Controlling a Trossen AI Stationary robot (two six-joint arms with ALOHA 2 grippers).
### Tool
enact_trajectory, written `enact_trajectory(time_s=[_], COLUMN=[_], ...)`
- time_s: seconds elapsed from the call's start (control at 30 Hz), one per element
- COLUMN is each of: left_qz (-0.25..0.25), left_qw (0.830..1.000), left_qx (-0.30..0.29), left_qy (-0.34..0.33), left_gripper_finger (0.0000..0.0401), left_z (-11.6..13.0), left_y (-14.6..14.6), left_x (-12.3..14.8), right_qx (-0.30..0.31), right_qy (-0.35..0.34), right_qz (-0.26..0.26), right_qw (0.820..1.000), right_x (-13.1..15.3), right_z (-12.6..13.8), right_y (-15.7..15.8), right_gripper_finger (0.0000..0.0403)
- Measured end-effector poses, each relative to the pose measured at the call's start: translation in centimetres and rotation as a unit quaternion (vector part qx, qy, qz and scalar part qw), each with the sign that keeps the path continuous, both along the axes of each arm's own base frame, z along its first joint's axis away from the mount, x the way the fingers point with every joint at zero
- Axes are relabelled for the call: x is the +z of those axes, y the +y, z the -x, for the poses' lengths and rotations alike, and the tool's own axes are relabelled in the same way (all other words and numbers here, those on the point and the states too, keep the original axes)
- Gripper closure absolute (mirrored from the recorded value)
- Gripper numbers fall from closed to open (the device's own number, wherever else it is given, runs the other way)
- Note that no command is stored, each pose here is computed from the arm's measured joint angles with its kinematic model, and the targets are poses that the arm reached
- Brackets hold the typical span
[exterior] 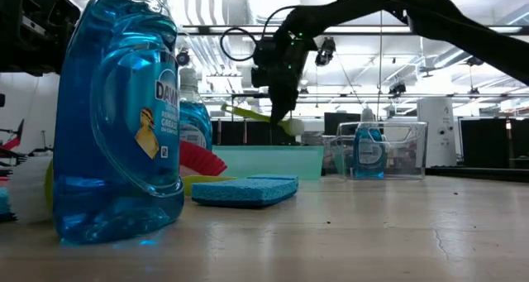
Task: Pick & Place Kitchen Sink Supplies
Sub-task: Put the green dishwashing brush into the green bin
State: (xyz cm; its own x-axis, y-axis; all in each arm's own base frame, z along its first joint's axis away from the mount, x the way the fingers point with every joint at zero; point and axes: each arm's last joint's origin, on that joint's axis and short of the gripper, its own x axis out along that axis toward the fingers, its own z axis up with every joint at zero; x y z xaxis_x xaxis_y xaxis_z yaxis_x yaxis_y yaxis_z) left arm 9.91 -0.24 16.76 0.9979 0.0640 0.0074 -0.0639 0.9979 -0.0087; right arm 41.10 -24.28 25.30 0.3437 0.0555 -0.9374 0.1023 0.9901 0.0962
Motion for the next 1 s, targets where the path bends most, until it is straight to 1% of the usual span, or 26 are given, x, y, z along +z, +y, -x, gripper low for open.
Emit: enact_trajectory(time_s=[0.13,0.33,0.57,0.73,0.83,1.0], left_qz=[0.000,0.000,0.000,0.000,0.000,0.000], left_qw=[1.000,1.000,1.000,1.000,1.000,1.000], left_qx=[0.000,0.000,0.000,0.000,0.000,0.000], left_qy=[0.000,0.000,0.000,0.000,0.000,0.000], left_gripper_finger=[0.0398,0.0398,0.0398,0.0398,0.0398,0.0398], left_z=[0.0,0.0,0.0,0.0,0.0,0.0], left_y=[0.0,0.0,0.0,0.0,0.0,0.0], left_x=[0.0,0.0,0.0,0.0,0.0,0.0], right_qx=[0.008,0.050,0.047,0.053,0.056,0.070], right_qy=[0.009,-0.006,0.004,0.016,0.023,0.024], right_qz=[0.003,0.013,0.009,0.003,0.001,0.024], right_qw=[1.000,0.999,0.999,0.998,0.998,0.997], right_x=[-0.5,-1.5,-3.5,-5.4,-6.3,-6.8], right_z=[0.0,-0.3,0.0,-0.4,-0.5,-0.8], right_y=[0.0,-0.1,-0.6,-0.7,-0.8,-1.1], right_gripper_finger=[0.0383,0.0383,0.0383,0.0382,0.0374,0.0357])
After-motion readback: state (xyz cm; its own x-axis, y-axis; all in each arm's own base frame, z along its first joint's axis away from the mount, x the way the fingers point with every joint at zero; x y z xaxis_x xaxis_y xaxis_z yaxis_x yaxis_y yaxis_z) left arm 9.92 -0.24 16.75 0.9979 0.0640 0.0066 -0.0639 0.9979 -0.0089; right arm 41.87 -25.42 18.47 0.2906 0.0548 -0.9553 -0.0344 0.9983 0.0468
